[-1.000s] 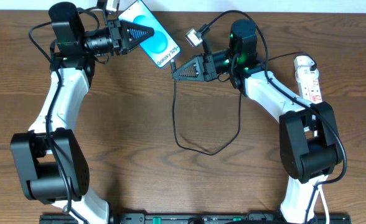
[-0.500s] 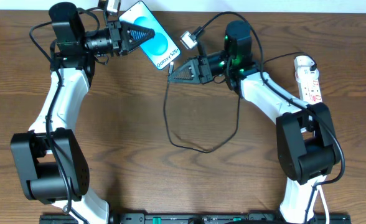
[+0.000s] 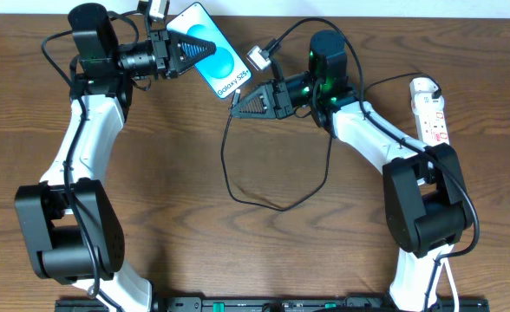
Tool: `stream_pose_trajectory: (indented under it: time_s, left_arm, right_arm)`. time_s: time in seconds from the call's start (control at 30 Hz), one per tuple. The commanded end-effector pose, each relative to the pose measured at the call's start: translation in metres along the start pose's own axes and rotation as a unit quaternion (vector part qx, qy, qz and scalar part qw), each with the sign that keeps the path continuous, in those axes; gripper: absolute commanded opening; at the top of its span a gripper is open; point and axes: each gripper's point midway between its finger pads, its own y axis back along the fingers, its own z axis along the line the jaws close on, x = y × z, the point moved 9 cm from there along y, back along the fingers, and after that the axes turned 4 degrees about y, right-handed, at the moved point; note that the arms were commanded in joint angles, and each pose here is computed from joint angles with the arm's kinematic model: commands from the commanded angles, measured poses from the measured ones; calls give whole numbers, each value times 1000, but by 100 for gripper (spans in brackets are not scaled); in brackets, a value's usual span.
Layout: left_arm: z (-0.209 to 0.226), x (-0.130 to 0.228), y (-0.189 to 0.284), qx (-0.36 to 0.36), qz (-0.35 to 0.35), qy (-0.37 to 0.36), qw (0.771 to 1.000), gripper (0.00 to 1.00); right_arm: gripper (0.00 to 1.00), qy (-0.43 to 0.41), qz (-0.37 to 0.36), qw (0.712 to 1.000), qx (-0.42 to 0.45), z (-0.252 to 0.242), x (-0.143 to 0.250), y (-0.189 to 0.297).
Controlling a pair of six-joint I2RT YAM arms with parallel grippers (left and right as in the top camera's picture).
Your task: Plug charger to phone and switch on socket
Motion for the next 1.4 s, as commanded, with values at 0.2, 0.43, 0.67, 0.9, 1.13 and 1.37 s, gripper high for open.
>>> stream_pose_trajectory:
  time_s: [0.2,0.43,0.67,0.9,1.13,1.37]
  left_arm:
    - [-10,2,0,8,10,-20,1000,7]
    - [-10,2,0,8,10,-20,1000,7]
    - [-10,2,0,6,6,-20,1000,8]
    - [-9,1,3,5,4,-20,1000,7]
    - [-9,4,2,13,17,-17,1000,8]
    - [3,12,3,12,19,0,1000,8]
  right_arm:
    - [1,-4,22,1000,-17,1,4,-20]
    - [1,-3,29,999,-23,2,5,-28]
    - [1,-3,34,999,-27,3,7,-35]
    - [1,-2,0,1000,-1,-3,0,4]
    - [1,-2,-38,999,31,-8,-6,35]
    - [1,-13,-76,995,63,-11,-11,59]
